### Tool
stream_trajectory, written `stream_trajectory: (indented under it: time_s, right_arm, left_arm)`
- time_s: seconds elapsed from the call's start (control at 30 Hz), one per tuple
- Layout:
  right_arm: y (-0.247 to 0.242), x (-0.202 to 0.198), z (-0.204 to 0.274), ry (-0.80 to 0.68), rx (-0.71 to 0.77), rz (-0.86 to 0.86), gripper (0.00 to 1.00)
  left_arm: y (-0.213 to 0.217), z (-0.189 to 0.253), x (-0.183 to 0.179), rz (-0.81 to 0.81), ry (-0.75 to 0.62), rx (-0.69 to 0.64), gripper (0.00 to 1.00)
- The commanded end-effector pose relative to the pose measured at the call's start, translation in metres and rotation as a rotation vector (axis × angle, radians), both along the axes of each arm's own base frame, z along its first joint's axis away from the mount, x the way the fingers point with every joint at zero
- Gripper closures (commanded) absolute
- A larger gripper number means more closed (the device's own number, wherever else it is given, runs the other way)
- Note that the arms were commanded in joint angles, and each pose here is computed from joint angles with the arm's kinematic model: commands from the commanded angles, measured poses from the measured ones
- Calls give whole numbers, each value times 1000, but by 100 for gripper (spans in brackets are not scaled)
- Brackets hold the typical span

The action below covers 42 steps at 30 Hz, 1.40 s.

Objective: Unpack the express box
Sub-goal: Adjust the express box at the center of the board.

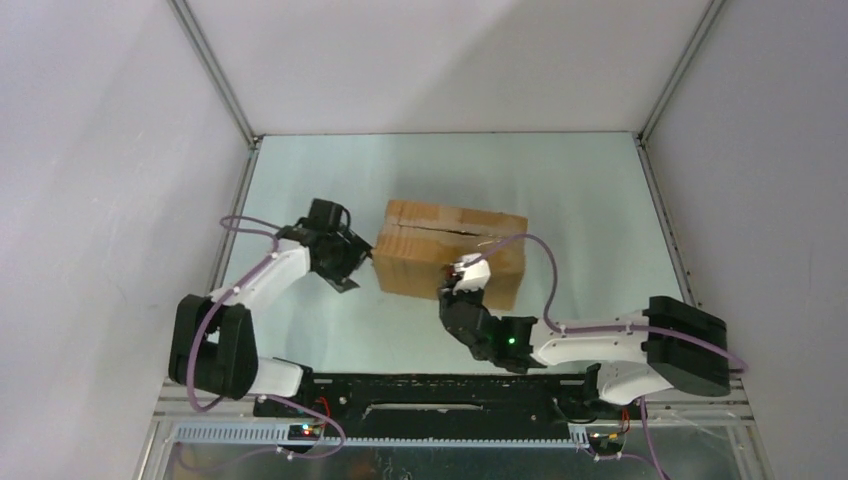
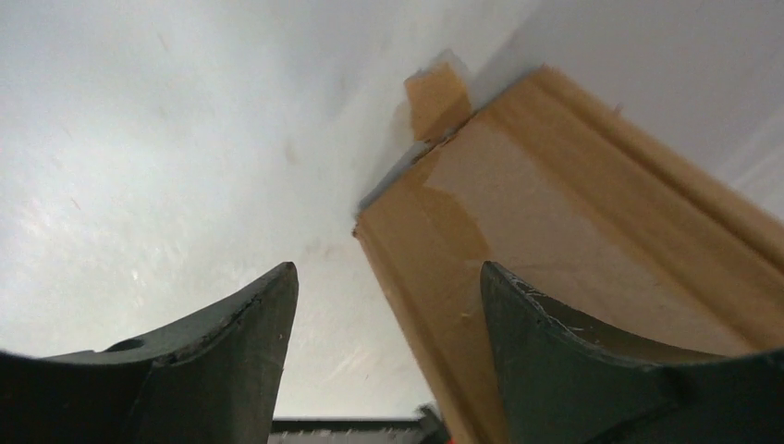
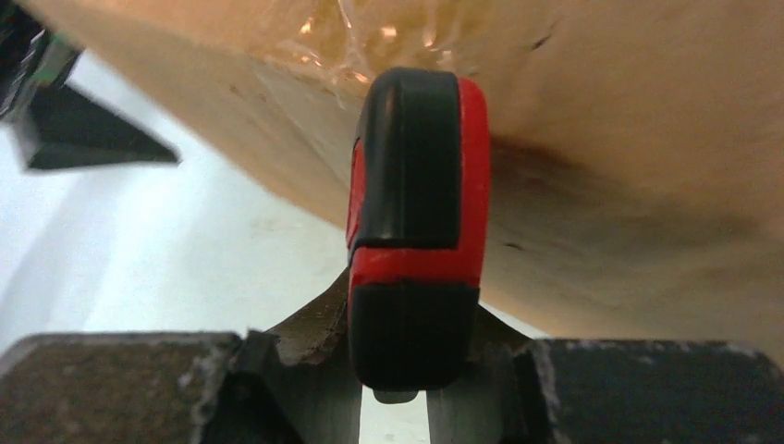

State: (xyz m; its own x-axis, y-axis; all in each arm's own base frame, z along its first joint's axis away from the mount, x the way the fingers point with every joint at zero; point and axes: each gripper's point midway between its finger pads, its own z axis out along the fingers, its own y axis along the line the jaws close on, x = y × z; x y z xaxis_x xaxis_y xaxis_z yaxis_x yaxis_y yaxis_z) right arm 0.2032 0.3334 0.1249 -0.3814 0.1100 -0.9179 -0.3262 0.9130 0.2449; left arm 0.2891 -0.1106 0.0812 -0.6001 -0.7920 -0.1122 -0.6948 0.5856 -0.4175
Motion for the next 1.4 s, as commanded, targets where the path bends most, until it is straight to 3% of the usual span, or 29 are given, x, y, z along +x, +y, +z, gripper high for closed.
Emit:
stream_trajectory:
  time_s: [0.0,0.1,0.23,0.33,0.4,0.57,0.7,1.0,1.2,1.37]
  right_arm:
    - [-50,17,9,-16,88,-176,100]
    - [-75,15,6,-3,98,-229,100]
    - [-104,5,-6,54,110,-296,100]
    - [-128,1,-12,96,133,-370,100]
    - [-146,1,-15,117,144,-426,100]
    - [-179,9,-19,158,193,-536,100]
    - [-191,26,-21,175,235,-567,100]
    - [-170,91,-1,134,240,-434,100]
    - [-129,128,10,124,156,-273,100]
    - [-89,144,24,109,104,-124,100]
  left_arm:
    - [-33,-1,-31,-42,-3,-24,25]
    - [-3,8,-24,19,-64,75,24]
    - [23,61,42,-81,-229,209,18]
    - [4,92,97,-242,-309,222,12]
    - [-25,103,127,-363,-371,156,11]
    - [-86,97,155,-619,-345,133,10]
    - [-116,80,135,-674,-305,79,12]
    - [-108,45,23,-493,-212,-65,21]
    - [-141,44,-43,-524,-204,-149,22]
    - [-163,46,-78,-542,-180,-171,24]
